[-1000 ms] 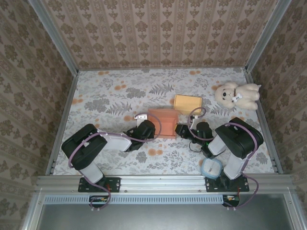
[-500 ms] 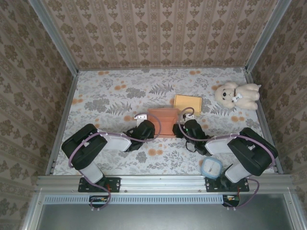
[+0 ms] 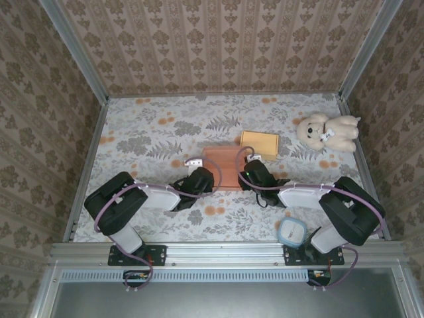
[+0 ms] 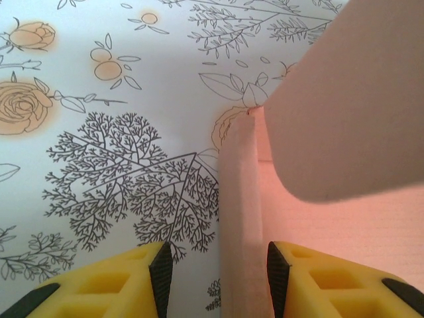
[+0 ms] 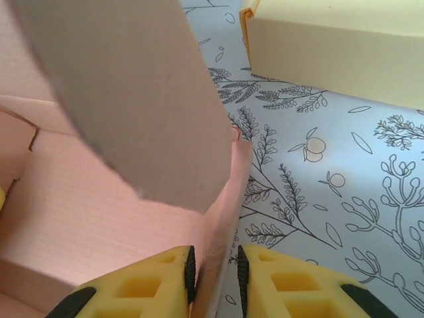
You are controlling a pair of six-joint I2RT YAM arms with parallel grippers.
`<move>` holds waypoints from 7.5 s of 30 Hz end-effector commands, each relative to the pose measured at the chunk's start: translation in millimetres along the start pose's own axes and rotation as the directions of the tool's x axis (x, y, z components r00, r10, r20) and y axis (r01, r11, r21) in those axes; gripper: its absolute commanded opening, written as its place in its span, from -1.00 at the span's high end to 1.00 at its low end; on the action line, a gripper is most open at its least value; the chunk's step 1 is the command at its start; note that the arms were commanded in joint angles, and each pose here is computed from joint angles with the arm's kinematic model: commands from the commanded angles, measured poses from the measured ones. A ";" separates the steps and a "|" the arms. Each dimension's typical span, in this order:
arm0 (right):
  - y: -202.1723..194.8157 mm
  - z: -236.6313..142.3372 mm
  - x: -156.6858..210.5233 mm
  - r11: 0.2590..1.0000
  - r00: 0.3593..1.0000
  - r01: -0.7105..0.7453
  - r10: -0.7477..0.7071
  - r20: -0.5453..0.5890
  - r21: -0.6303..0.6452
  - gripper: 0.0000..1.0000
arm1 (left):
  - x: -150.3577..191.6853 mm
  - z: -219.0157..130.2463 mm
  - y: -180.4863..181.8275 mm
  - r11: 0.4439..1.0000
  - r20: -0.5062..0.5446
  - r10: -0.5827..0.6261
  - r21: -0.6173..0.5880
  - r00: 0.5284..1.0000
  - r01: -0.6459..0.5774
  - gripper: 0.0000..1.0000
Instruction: Fold the paper box
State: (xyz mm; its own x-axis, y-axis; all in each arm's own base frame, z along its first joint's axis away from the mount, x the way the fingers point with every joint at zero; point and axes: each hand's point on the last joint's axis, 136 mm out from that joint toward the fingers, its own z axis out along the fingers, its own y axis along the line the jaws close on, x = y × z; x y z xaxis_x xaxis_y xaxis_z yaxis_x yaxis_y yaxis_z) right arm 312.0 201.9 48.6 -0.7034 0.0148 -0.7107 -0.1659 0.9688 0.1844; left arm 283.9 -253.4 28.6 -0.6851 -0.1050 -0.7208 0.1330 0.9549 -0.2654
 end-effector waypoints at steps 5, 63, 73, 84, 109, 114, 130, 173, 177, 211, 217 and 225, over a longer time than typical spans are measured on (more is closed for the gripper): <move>-26.0 -5.0 40.0 0.973 0.969 0.174 -0.142 -0.203 0.150 0.41 | 45.9 -2.0 38.7 0.991 -0.154 0.080 -0.096 0.985 -0.095 0.11; 6.9 14.9 26.1 0.926 0.921 0.326 -0.265 -0.286 0.191 0.36 | 39.0 -5.8 34.0 0.993 -0.119 0.022 -0.114 0.993 -0.036 0.12; -4.3 4.9 34.4 0.923 0.909 0.332 -0.258 -0.326 0.196 0.29 | 36.5 -8.8 33.8 0.993 -0.109 0.019 -0.115 0.994 -0.032 0.12; -35.1 -7.0 21.9 0.823 0.884 0.428 -0.296 -0.360 0.373 0.35 | 36.2 -10.8 39.8 0.990 -0.092 -0.006 -0.139 0.996 -0.007 0.12; -0.1 -57.6 -11.7 0.998 0.998 0.065 -0.065 -0.013 0.025 -0.01 | -3.3 -33.6 7.0 0.996 0.025 -0.061 -0.059 0.998 0.062 0.03; 4.0 -43.7 -6.7 0.996 0.991 0.085 -0.085 -0.103 -0.003 0.06 | -4.2 -39.6 8.4 0.995 0.042 -0.070 -0.065 0.997 0.073 0.01; 9.3 16.0 6.3 0.984 0.956 0.164 -0.142 -0.255 0.065 0.20 | 3.3 -35.4 14.5 0.998 -0.014 -0.069 -0.003 0.998 0.068 0.08; -1.0 36.5 12.4 0.854 0.846 0.460 -0.338 -0.414 0.243 0.63 | 20.1 -21.0 -2.1 0.992 -0.009 -0.121 0.016 0.993 0.121 0.41; -7.4 38.0 14.7 0.788 0.806 0.536 -0.371 -0.462 0.303 0.60 | 20.6 -21.0 -3.0 0.992 -0.009 -0.126 0.018 0.992 0.126 0.40; -40.3 57.4 53.5 0.522 0.638 0.753 -0.428 -0.640 0.401 0.62 | 24.6 -20.7 2.2 0.986 0.002 -0.166 0.004 0.986 0.166 0.40; -49.7 59.1 56.3 0.499 0.642 0.752 -0.405 -0.651 0.431 0.62 | 23.7 -21.8 1.9 0.986 0.002 -0.165 0.006 0.986 0.165 0.40; -48.4 47.6 27.2 0.466 0.686 0.725 -0.422 -0.592 0.508 0.73 | 24.2 -21.7 4.4 0.986 0.005 -0.165 -0.003 0.986 0.165 0.41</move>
State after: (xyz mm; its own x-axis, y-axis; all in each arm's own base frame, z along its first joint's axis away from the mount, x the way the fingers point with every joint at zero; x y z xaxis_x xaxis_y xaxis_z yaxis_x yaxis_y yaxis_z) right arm 370.3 220.9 40.0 -0.7441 -0.4830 -0.4615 -0.0999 0.7636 -0.6380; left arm 259.0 -254.0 37.6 -0.6725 -0.3638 -0.6445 -0.0212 0.8799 -0.4746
